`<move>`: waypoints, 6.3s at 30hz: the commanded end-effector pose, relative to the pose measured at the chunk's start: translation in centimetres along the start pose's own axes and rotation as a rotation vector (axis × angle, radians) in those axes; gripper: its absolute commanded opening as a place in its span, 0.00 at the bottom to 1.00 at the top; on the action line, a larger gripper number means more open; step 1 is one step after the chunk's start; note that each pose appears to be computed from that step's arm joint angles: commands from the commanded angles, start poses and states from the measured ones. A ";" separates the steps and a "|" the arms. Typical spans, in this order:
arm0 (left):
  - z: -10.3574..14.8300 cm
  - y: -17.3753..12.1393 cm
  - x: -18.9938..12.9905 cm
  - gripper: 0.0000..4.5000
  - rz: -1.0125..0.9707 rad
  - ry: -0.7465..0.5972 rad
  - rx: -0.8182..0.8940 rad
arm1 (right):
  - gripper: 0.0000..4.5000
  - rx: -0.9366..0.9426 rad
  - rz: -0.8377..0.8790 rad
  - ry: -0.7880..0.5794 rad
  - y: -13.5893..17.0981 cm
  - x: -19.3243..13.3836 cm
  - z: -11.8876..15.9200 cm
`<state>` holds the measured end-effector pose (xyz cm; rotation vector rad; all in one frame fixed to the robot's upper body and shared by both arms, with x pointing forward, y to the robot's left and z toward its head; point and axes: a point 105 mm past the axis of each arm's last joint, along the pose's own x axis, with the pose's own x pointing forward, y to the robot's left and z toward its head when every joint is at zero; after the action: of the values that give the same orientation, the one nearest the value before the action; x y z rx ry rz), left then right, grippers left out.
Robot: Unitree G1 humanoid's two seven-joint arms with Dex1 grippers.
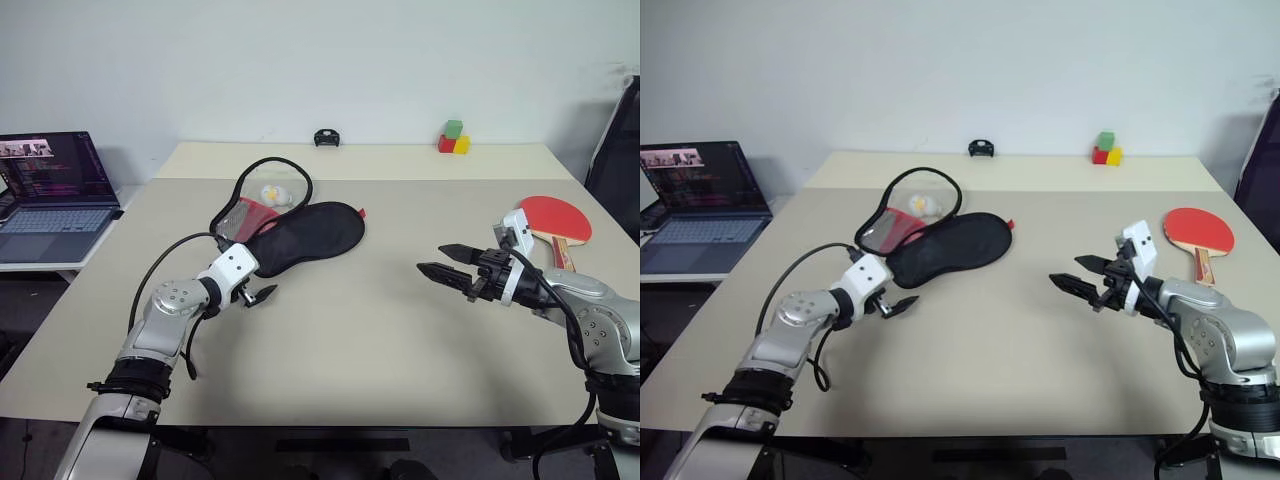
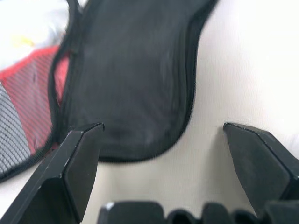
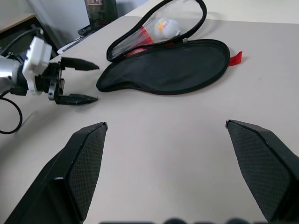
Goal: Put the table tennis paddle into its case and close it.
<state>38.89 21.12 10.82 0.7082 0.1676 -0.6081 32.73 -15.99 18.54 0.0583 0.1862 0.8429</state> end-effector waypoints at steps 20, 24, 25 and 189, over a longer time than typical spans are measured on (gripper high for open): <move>3.1 -1.7 2.0 1.00 -0.260 -0.122 -0.125 | 0.99 -0.040 0.005 -0.053 0.5 -0.7 1.7; 2.5 -1.1 1.5 1.00 -0.224 -0.145 -0.287 | 0.99 -0.038 0.004 -0.051 0.5 -0.8 1.6; 2.4 -1.1 1.4 1.00 -0.222 -0.152 -0.311 | 0.99 -0.038 0.004 -0.049 0.5 -0.8 1.6; 9.5 4.6 -5.1 0.85 -0.047 -0.476 -0.573 | 1.00 -0.019 -0.216 -0.002 -3.0 10.6 1.8</move>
<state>37.42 19.82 20.34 -0.0200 -0.0212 -0.7003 41.41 -9.78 17.19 0.0485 0.2304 0.6638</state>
